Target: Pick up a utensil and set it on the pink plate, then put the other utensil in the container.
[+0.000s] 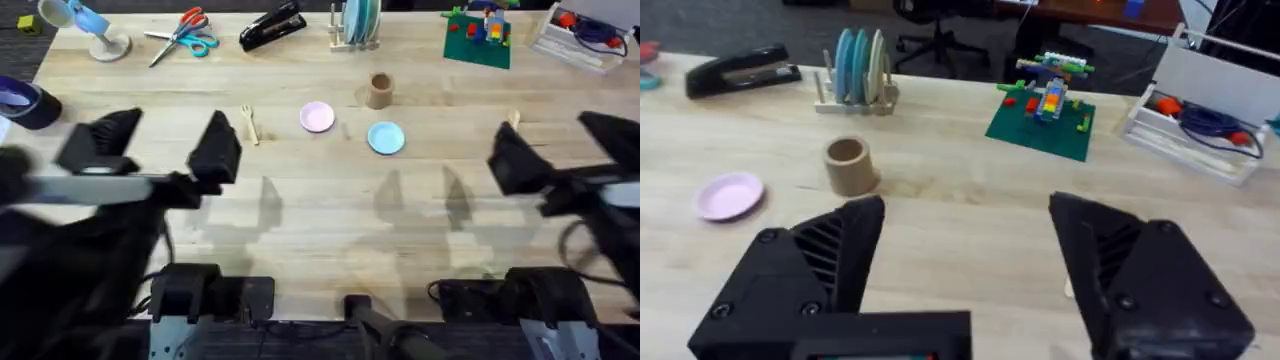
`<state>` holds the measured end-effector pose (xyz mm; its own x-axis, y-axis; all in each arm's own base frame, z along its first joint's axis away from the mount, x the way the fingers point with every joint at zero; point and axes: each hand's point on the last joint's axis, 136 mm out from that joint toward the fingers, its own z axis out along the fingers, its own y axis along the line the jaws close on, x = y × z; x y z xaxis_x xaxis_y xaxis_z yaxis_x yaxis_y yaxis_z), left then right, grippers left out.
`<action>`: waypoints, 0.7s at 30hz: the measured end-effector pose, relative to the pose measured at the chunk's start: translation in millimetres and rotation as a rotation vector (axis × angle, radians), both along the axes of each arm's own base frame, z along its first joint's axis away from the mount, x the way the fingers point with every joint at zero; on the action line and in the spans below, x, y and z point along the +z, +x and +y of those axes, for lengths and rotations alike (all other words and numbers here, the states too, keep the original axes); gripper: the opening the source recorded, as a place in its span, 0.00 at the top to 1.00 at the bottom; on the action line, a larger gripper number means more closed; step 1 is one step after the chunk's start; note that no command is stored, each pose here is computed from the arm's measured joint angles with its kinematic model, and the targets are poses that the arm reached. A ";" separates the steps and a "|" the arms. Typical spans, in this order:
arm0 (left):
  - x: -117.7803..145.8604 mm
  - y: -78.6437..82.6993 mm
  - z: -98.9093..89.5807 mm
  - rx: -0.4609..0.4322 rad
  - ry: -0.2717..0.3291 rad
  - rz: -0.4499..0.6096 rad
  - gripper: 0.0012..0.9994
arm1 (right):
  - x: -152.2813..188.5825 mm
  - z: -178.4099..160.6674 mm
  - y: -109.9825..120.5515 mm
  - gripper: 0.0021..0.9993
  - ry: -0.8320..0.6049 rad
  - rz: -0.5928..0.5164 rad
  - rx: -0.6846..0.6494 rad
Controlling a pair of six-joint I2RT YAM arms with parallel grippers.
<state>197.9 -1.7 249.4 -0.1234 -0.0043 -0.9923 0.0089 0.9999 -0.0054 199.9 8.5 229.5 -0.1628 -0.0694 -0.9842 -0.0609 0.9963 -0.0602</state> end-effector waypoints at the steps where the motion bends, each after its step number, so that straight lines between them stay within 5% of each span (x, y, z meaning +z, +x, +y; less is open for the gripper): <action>1: 9.3 -5.9 0.0 0.001 -0.005 0.012 0.01 | 9.0 0.1 -6.5 0.01 0.003 0.013 0.000; 9: 59.3 -34.9 0.1 0.005 -0.021 0.224 0.01 | 66.3 0.5 -36.3 0.01 0.008 0.157 0.001; 21: 97.3 -14.7 -0.1 0.022 -0.050 0.571 0.01 | 78.8 0.4 -17.7 0.01 0.001 0.557 0.003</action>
